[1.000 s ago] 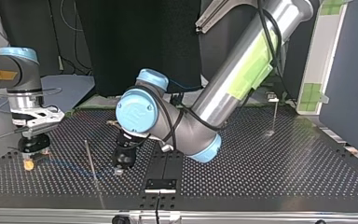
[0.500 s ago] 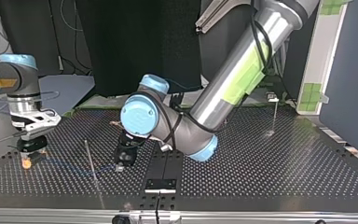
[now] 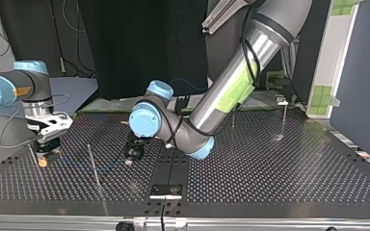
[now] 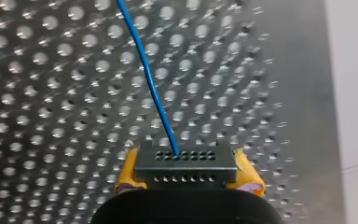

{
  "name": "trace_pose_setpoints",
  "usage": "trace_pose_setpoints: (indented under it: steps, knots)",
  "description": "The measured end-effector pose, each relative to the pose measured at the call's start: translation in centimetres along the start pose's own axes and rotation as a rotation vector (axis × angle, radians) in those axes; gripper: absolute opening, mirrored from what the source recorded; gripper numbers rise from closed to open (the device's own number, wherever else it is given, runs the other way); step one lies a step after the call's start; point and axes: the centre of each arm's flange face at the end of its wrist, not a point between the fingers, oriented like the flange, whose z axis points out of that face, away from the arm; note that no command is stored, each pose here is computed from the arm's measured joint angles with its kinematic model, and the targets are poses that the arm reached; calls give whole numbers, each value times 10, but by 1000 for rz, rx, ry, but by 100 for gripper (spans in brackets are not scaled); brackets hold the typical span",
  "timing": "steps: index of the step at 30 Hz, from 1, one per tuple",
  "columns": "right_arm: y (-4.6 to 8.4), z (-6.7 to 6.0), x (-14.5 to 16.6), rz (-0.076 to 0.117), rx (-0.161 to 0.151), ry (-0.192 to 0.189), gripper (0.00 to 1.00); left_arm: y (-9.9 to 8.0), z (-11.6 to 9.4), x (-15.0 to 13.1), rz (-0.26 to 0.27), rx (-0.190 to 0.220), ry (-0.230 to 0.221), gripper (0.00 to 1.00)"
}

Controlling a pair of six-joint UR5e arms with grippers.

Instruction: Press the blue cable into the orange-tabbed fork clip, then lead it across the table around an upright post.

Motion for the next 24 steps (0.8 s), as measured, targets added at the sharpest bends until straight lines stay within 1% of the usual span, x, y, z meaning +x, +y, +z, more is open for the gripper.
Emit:
trace_pose_setpoints:
  steps: [4,6,7,10,11,13,14,16,17,18,20,21,22,23,24]
  knots:
    - [6,2,-28,9,-9,-45,0,4,2,1,-1,-3,-6,2]
    - [9,2,-48,13,-16,-75,0,6,3,0,-1,-5,-8,2]
    - [11,3,-56,14,-19,-87,0,7,4,0,-2,-6,-9,5]
    - [14,4,-84,18,-23,-123,0,9,4,-1,-2,-11,-12,5]
    - [15,4,-94,19,-24,-135,0,10,5,-1,-2,-12,-12,8]
    - [17,3,-107,20,-27,-150,0,11,5,-2,-2,-20,-14,8]
    - [18,3,-114,21,-30,-157,0,12,5,-2,-2,-24,-15,11]
    - [20,1,-123,23,-35,-163,0,13,5,-1,-2,-31,-16,11]
    - [21,0,-128,24,-40,-166,0,13,4,-1,-2,-33,-16,16]
    - [22,-1,-131,24,-45,-166,0,14,4,-1,-2,-35,-16,16]
    - [25,-3,-139,24,-54,-168,0,14,4,-1,-2,-37,-15,30]
    - [26,-4,-142,24,-58,-168,0,14,4,-1,-2,-38,-14,30]
    - [28,-6,-145,24,-62,-168,0,14,4,-1,-2,-39,-14,37]
    - [30,-7,-148,25,-66,-167,0,14,4,-1,-2,-39,-14,49]
    - [32,-9,-150,25,-70,-166,0,14,4,-1,-2,-39,-13,49]
